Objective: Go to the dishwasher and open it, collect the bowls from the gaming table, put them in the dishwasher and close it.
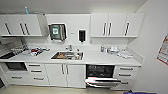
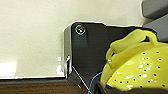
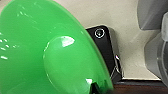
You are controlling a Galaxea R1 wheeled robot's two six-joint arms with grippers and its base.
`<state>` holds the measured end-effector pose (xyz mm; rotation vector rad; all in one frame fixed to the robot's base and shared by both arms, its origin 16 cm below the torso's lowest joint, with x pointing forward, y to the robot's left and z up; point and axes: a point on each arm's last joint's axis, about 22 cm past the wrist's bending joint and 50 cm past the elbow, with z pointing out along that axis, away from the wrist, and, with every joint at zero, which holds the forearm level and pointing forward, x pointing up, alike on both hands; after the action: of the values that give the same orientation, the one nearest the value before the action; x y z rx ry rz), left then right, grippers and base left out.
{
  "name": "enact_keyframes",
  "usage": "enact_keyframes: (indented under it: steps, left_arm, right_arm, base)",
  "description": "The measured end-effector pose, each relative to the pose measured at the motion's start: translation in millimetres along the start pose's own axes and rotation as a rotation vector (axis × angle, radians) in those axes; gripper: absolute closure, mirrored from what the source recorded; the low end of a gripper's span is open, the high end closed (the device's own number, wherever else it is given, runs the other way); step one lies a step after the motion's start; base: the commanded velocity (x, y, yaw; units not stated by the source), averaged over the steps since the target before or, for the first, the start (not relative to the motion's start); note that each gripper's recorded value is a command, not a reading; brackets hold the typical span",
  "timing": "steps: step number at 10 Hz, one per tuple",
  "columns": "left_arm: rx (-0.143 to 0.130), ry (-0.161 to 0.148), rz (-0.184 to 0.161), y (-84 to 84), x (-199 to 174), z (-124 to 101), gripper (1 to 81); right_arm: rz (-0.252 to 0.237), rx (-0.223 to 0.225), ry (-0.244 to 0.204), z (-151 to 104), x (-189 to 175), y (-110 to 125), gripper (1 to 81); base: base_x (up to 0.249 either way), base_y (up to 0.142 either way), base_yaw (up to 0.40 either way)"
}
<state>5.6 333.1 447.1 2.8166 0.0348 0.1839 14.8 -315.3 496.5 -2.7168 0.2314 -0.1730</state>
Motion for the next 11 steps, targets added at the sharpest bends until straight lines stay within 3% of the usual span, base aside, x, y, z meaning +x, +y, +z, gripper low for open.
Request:
enact_keyframes:
  steps: [9,11]
  left_arm:
    - [0.000,-0.002,-0.001,-0.1,-2,0,81.1]
    - [-0.007,0.021,0.005,1.7,17,2,81.1]
  right_arm:
    - [-0.001,-0.006,-0.004,0,-1,3,81.1]
    - [-0.008,-0.003,0.033,2,22,-1,81.1]
  base:
    - [0.174,0.000,0.000]
    - [0.169,0.000,0.000]
